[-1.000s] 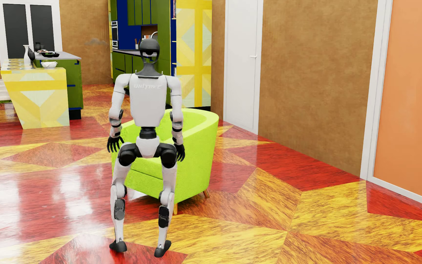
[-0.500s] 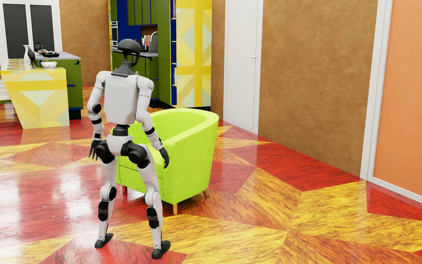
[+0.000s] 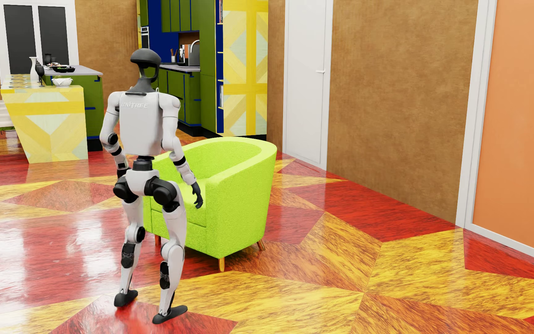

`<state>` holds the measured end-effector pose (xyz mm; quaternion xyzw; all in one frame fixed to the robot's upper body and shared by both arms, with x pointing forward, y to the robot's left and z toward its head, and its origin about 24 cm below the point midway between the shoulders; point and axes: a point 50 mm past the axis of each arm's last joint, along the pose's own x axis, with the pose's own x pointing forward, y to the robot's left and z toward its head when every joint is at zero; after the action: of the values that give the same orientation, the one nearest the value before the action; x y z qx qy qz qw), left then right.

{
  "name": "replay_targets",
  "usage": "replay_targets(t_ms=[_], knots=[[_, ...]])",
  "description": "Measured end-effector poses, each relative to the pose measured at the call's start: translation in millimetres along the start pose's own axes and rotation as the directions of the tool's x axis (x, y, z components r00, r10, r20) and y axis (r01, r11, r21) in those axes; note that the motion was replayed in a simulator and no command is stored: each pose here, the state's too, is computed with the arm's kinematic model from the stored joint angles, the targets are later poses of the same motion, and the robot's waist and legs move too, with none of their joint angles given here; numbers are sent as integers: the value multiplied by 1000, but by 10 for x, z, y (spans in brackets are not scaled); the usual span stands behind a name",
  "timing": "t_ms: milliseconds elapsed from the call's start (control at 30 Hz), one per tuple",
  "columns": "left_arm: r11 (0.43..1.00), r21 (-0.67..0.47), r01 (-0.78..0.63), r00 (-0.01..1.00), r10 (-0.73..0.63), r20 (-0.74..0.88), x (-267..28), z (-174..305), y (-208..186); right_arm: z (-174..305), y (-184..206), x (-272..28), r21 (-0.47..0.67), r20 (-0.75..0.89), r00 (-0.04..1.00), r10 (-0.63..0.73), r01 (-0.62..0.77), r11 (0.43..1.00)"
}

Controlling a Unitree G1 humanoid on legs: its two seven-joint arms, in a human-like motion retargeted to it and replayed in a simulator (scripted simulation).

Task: Walk towards the armchair

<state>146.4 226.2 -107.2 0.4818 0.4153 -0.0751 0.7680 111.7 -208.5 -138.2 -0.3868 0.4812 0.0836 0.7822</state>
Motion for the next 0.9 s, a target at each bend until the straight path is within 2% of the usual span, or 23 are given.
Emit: replay_targets(t_ms=[167,267,433,600,767,900], knots=[[962,-10,272,939,-268,-216,-153,-414,-575,86,-204,-14,152,49,990,-131,123,981],[927,-22,373,894,-366,-259,-232,-516,-768,0,-183,-30,154,28,992,-121,115,981],[951,-12,310,936,-307,-172,-173,-230,-791,-264,-88,-59,157,-98,993,-69,84,984],[977,9,215,974,-214,-77,0,79,-542,-252,80,-76,157,-121,993,0,20,987],[988,14,151,987,-150,-55,86,96,-334,-211,57,-56,163,-109,994,-4,22,986],[990,-26,138,985,-140,-96,70,-6,-341,-154,34,-27,153,-102,995,3,12,988]])
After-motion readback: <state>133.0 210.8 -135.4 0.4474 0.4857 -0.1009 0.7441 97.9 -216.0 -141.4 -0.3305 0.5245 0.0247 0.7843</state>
